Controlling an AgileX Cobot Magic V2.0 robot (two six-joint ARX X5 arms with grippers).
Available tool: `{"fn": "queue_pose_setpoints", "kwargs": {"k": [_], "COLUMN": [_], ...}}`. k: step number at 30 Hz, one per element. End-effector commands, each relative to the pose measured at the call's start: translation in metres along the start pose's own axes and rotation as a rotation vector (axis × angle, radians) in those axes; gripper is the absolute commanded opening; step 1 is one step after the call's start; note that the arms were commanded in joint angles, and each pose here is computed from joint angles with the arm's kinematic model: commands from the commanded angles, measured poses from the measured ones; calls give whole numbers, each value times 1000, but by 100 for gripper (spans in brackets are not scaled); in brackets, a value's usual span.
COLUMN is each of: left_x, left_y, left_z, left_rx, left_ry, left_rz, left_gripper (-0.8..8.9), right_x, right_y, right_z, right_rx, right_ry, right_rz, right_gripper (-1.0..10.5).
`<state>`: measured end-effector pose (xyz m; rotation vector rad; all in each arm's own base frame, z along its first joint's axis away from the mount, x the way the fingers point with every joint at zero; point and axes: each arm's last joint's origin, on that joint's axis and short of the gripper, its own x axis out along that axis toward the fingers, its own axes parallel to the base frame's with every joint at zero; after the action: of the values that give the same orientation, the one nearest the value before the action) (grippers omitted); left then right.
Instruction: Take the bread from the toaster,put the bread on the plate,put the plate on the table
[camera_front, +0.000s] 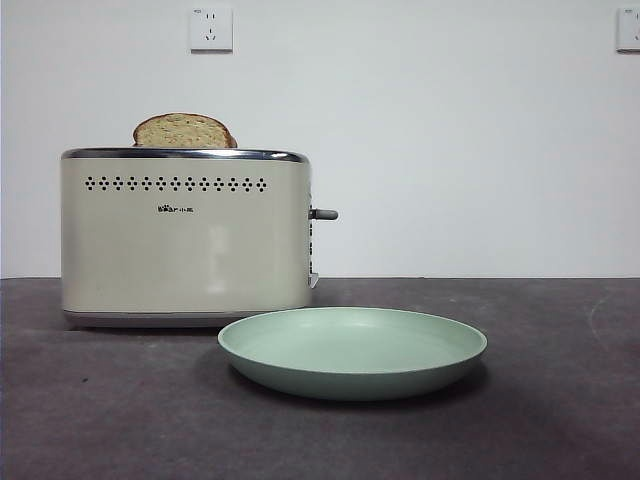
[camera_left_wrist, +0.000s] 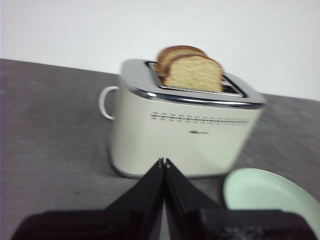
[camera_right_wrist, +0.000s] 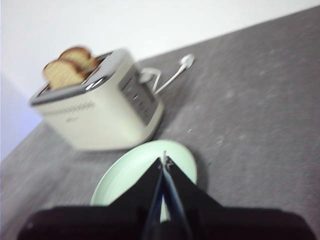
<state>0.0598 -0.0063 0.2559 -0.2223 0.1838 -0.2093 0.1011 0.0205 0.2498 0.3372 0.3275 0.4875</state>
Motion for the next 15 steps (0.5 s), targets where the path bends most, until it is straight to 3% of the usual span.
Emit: {"fn": "queue_pose_setpoints", "kwargs": {"k": [1,10,15], "left_x": [-5,-14,-22], "left_y": [-6,-22,-29], "left_z": [15,63,78], "left_rx": [13,51,78], "left_ry": [14,123,154], "left_rz": [-58,-193,-265], "left_gripper": [-6,-7,-7], "right_x": [-3,-18,-27], "right_y": [10,39,47], "right_z": [20,74,79], "right_rx": [-89,-212,-225], "right_ry": [63,257,356], "right_rz": [52,145,161], "right_gripper": [-12,-12,-12]}}
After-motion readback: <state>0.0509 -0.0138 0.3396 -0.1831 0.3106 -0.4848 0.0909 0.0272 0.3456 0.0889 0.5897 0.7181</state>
